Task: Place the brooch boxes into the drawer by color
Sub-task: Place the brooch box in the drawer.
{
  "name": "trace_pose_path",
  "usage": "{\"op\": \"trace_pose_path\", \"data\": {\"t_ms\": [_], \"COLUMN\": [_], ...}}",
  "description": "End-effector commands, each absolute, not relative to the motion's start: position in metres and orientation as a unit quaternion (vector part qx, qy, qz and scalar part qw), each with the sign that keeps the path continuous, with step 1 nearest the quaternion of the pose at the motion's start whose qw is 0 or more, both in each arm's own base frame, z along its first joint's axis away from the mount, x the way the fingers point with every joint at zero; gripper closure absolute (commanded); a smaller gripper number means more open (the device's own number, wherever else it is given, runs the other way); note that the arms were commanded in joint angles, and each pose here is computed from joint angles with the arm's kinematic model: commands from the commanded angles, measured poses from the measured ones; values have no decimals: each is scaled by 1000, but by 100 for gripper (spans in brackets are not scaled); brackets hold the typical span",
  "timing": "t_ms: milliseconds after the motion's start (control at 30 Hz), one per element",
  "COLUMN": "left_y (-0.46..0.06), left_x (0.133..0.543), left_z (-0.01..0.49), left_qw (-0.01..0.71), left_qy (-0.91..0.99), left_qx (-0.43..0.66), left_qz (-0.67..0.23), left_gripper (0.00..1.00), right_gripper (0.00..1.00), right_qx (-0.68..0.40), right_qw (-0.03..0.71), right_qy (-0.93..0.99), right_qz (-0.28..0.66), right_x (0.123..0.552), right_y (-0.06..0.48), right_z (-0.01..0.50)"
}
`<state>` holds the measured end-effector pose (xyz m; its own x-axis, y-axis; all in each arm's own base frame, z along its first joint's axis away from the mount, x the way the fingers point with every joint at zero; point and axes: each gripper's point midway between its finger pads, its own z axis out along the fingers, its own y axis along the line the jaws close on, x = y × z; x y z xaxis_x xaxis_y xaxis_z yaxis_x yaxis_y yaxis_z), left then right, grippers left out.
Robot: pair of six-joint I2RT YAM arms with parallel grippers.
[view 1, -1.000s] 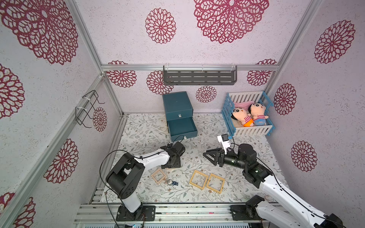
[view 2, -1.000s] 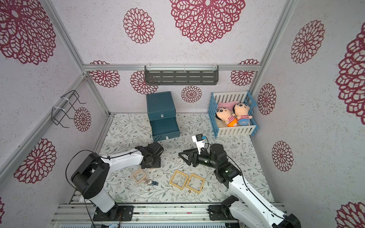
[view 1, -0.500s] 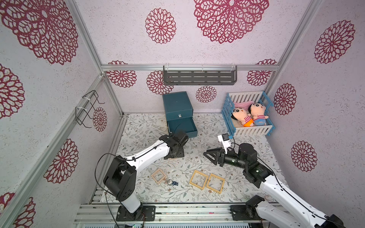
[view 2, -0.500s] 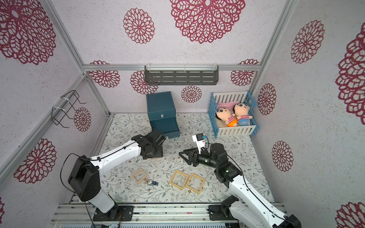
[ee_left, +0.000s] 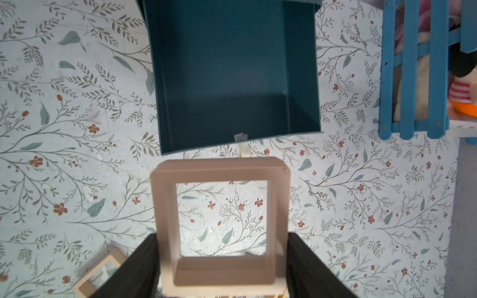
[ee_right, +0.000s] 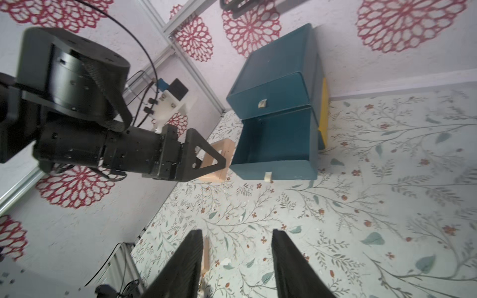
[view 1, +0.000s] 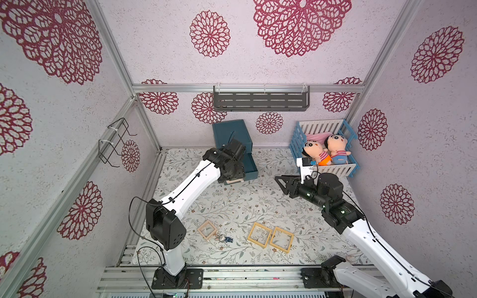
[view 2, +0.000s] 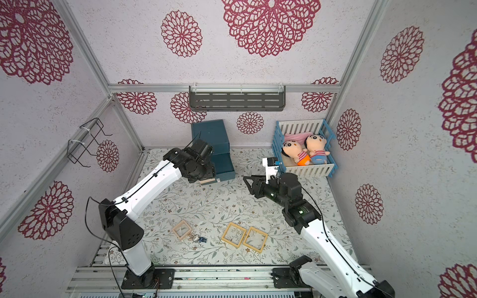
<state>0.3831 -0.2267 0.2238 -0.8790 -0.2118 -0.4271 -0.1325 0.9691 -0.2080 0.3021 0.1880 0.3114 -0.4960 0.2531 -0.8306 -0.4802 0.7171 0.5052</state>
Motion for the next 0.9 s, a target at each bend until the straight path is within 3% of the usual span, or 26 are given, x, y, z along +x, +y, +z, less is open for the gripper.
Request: {"op": "trace_pose_path", "data": {"t_ms": [0, 433, 867], "left_y": [-226, -254, -269], "left_x": [395, 473, 494], "left_z": [221, 208, 179], "left_qw": [215, 243, 233], "left_qy": [970, 962, 962], "left_qx": [-79, -73, -72], "left_qz": [-81, -96, -121], "left_gripper": [52, 54, 54], "right_gripper": [51, 53, 54], "right_qx": [-61, -38, -40], "right_qw": [523, 524, 512], "right_qy": [785, 796, 806], "right_qz": [328, 299, 294], "right_x": [319, 362, 380], "right_y": [173, 166, 172], "right_z": [322, 329, 322]}}
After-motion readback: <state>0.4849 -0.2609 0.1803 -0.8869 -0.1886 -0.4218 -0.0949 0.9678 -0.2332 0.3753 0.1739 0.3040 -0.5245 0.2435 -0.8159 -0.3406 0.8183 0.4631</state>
